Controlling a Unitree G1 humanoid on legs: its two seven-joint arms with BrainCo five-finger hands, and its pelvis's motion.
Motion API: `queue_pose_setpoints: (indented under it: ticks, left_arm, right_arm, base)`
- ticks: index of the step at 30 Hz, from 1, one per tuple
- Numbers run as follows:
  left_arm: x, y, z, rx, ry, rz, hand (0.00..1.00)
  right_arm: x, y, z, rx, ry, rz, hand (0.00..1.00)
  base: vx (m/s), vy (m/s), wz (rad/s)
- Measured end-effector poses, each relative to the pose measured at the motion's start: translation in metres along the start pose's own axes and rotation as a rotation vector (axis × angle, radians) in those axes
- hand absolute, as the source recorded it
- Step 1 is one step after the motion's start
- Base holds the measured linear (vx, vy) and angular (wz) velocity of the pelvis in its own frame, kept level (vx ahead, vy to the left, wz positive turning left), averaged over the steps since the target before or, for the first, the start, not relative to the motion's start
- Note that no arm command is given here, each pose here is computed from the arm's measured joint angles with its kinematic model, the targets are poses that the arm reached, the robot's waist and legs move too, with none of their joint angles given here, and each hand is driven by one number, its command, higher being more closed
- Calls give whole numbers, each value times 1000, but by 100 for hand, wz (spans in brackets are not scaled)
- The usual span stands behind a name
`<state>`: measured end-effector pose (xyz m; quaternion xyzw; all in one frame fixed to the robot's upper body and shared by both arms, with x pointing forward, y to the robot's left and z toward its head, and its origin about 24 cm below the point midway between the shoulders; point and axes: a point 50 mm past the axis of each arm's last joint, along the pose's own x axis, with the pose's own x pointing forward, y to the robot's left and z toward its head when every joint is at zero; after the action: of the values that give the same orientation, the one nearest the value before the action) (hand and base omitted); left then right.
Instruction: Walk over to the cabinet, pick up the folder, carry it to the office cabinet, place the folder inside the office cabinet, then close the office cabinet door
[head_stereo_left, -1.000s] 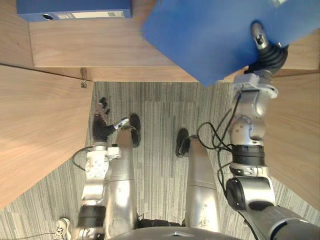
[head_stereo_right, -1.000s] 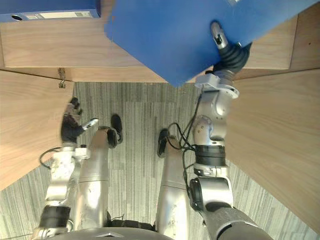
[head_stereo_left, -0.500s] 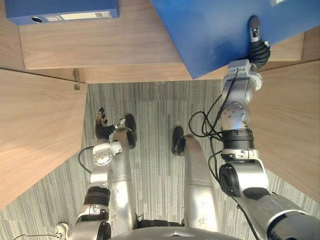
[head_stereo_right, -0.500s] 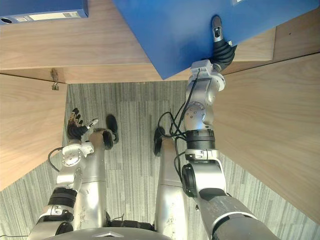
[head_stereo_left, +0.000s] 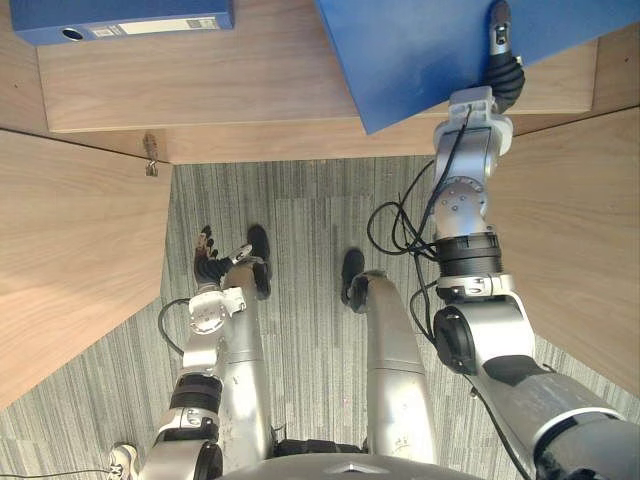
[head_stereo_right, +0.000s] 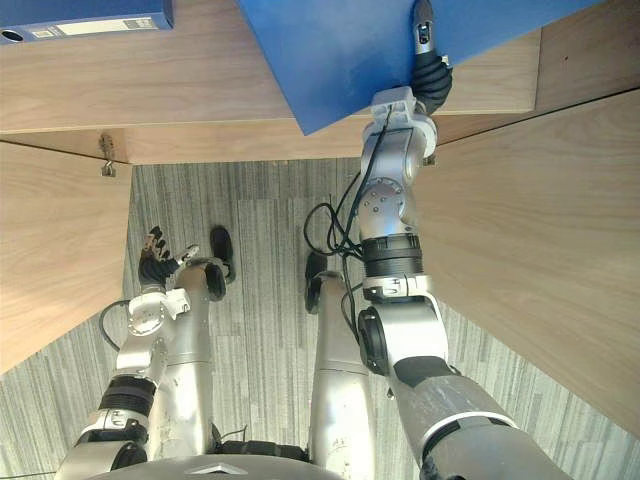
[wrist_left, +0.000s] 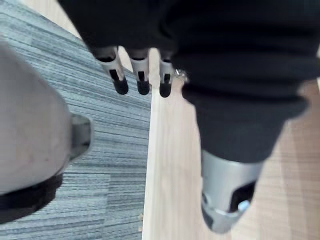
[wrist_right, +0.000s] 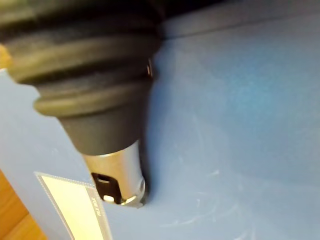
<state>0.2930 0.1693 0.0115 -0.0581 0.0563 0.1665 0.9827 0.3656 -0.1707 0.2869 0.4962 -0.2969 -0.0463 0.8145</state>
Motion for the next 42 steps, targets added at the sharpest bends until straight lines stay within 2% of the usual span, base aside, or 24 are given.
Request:
queue_pose_setpoints:
  ticks: [8, 23, 24, 42]
  left_arm:
    - [1, 3, 0, -34, 9, 22, 0]
    - [4, -2, 5, -112, 11, 64, 0]
    - [4, -2, 5, -114, 12, 66, 0]
    - [3, -3, 2, -112, 24, 71, 0]
  right_arm:
    - [12, 20, -3, 51, 22, -5, 100]
    - [25, 21, 3, 151, 16, -141, 100]
    - [25, 22, 4, 157, 10, -145, 0]
    - [27, 26, 12, 151, -43, -155, 0]
  base:
    - [-37, -18, 5]
    - [-7, -2, 4]
    - [-26, -4, 6]
    - [-4, -5, 3]
